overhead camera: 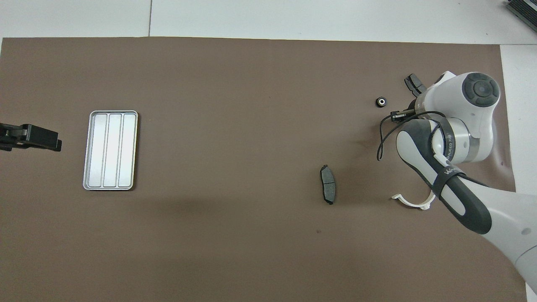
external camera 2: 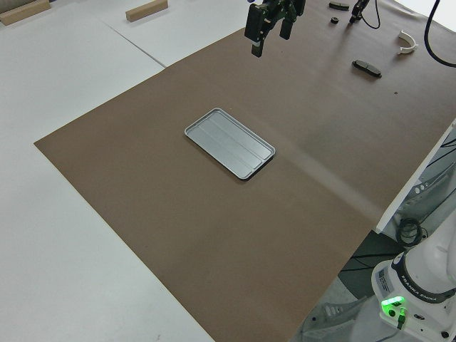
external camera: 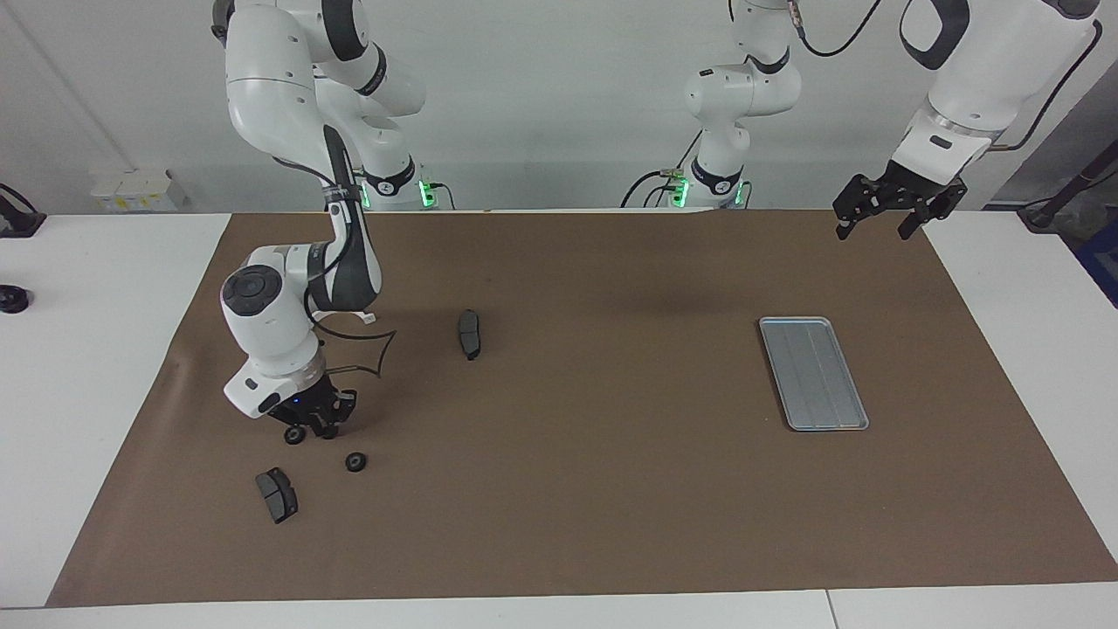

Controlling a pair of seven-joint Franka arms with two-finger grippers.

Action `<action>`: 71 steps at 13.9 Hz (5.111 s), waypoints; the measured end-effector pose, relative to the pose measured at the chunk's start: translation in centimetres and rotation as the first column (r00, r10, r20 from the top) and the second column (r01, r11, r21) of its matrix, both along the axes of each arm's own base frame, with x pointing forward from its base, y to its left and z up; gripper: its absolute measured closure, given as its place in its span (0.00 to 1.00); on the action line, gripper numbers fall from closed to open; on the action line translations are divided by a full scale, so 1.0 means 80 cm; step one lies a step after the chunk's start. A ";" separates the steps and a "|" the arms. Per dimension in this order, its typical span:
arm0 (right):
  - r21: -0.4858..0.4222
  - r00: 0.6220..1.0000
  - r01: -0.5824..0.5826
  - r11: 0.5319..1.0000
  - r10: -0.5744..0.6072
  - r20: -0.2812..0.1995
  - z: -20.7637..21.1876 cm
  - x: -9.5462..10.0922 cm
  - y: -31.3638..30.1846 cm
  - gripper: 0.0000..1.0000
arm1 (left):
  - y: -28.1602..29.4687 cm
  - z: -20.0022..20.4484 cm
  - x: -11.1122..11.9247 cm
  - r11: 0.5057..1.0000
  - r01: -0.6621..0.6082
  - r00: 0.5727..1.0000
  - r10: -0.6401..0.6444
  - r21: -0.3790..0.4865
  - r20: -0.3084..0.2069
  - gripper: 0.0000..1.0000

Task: Pick bearing gear from pile to tray

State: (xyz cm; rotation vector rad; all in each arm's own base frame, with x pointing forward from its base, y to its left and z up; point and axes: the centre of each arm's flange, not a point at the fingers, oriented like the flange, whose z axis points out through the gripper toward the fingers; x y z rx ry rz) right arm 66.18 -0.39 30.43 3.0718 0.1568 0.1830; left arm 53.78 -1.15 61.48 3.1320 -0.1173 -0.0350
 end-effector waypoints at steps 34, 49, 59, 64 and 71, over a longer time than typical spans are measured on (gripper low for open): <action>0.106 0.949 -0.265 0.958 0.240 0.203 0.053 -0.116 0.578 0.21 | -0.121 -0.169 0.082 0.994 -0.097 0.985 0.103 -0.048 0.135 0.00; 0.028 0.973 0.180 0.983 -0.182 0.139 0.039 0.074 0.100 0.22 | -0.403 -0.382 0.016 0.903 -0.422 0.896 0.429 -0.081 0.113 0.49; 0.020 0.974 0.210 0.978 -0.211 0.084 -0.001 0.067 0.073 0.30 | -0.414 -0.397 -0.003 0.906 -0.418 0.900 0.423 -0.071 0.104 0.80; 0.012 0.977 0.206 0.979 -0.206 0.053 -0.022 0.057 0.075 0.40 | -0.409 -0.392 0.000 0.904 -0.422 0.898 0.427 -0.062 0.104 0.83; 0.014 0.979 0.198 0.980 -0.199 0.055 -0.018 0.057 0.082 0.66 | -0.159 -0.243 0.080 0.944 -0.330 0.931 0.328 -0.019 0.162 0.84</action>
